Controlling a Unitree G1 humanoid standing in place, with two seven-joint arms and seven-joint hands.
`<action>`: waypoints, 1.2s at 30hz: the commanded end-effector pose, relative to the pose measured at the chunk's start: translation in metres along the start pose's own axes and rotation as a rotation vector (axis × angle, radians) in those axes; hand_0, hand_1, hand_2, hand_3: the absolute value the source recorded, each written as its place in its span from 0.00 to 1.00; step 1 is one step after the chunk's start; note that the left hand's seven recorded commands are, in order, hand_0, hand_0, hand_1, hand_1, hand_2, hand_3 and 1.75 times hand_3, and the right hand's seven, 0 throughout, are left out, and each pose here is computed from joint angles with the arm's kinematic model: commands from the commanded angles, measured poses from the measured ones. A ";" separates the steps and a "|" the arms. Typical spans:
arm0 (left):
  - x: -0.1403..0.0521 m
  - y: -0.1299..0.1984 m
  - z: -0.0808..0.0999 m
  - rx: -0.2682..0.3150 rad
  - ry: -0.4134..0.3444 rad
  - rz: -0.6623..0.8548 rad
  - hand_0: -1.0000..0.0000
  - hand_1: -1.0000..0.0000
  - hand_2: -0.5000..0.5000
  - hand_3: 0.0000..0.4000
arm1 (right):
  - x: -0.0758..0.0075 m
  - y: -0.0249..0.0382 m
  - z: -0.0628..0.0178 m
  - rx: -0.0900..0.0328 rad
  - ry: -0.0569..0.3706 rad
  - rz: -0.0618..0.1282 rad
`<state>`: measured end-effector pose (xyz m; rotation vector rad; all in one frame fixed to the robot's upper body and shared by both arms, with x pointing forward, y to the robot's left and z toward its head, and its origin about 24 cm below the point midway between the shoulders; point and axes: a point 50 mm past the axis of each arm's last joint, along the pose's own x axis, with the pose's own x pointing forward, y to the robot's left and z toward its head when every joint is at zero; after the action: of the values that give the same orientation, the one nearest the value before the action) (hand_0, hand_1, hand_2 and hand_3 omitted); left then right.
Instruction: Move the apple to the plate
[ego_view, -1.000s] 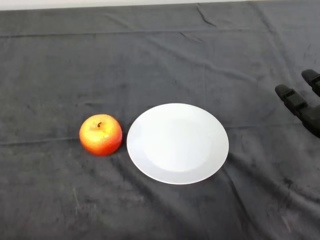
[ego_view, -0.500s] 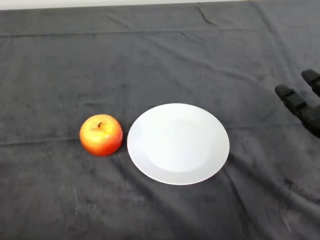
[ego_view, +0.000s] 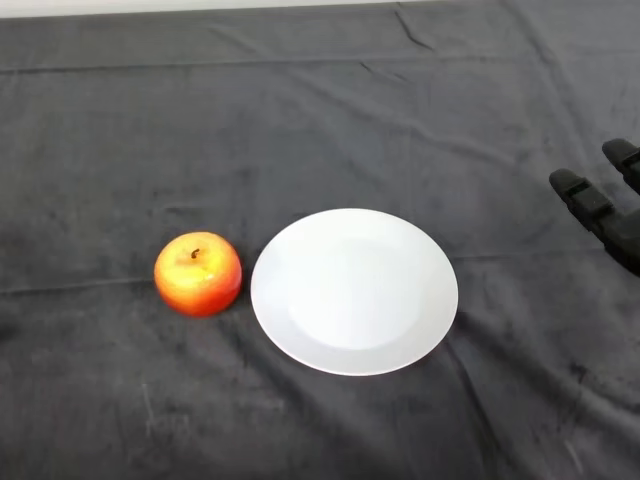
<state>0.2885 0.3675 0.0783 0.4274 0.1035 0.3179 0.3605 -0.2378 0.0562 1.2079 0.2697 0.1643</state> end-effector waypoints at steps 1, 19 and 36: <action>-0.003 0.002 0.004 0.070 -0.005 -0.034 1.00 1.00 0.50 0.00 | 0.0004 0.0127 0.0165 -0.025 -0.046 0.039; -0.002 -0.054 0.025 0.134 -0.048 -0.226 1.00 1.00 0.50 0.00 | 0.0003 0.0125 0.0162 -0.030 -0.047 0.037; 0.003 -0.118 0.038 0.159 -0.059 -0.390 1.00 1.00 0.50 0.00 | 0.0003 0.0125 0.0160 -0.032 -0.048 0.036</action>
<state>0.3209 0.2603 0.0506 0.5442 0.1922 -0.0658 0.3602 -0.2380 0.0558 1.2068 0.2702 0.1629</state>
